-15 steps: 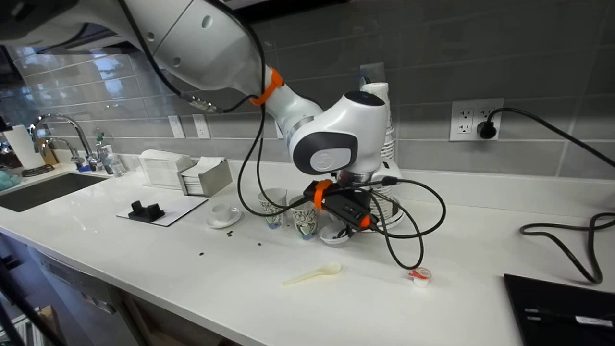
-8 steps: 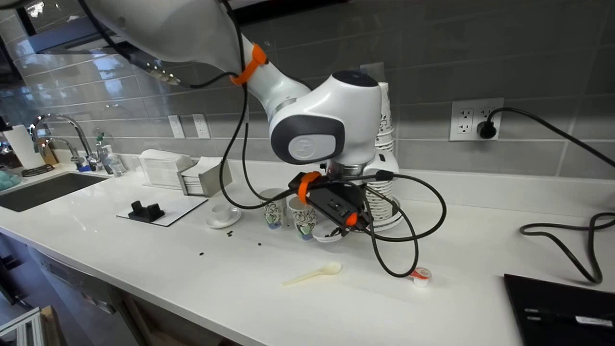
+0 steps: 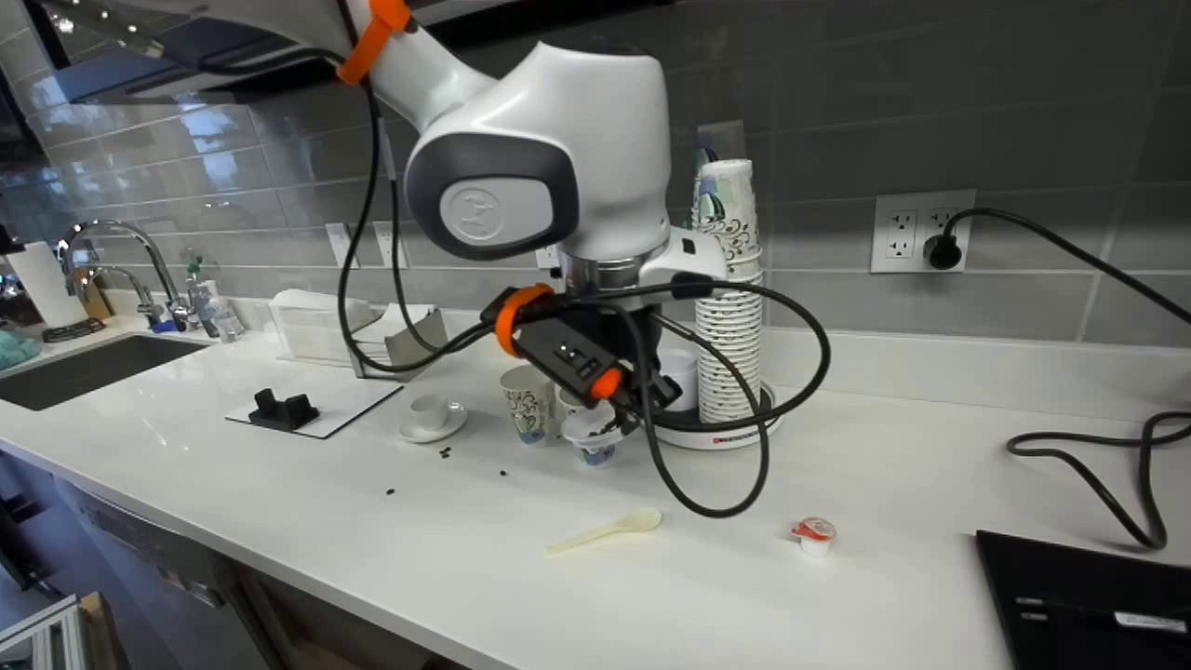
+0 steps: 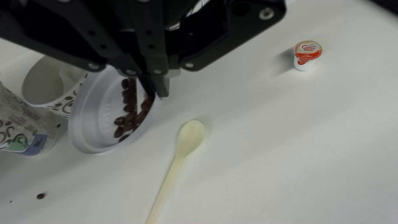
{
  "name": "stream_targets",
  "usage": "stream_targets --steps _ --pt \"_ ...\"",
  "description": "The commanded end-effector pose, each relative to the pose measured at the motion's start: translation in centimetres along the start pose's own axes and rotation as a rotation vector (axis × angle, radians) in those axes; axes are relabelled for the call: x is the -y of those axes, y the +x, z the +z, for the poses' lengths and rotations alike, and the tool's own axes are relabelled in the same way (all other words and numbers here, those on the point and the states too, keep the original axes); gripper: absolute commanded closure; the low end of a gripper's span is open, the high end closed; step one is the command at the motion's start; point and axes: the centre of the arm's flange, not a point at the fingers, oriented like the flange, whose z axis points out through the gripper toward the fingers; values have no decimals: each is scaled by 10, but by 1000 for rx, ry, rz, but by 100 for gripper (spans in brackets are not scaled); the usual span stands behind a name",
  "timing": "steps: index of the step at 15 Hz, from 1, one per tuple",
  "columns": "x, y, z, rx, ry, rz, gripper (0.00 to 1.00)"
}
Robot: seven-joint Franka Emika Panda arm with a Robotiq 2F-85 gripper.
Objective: Lift the coffee lid and pour some of its contents into the tea cup
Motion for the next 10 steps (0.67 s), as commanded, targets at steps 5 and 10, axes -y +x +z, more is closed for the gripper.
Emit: stream_targets --steps 5,10 --pt "114 -4 -17 34 -38 -222 100" --pt "188 16 1 69 -10 -396 100"
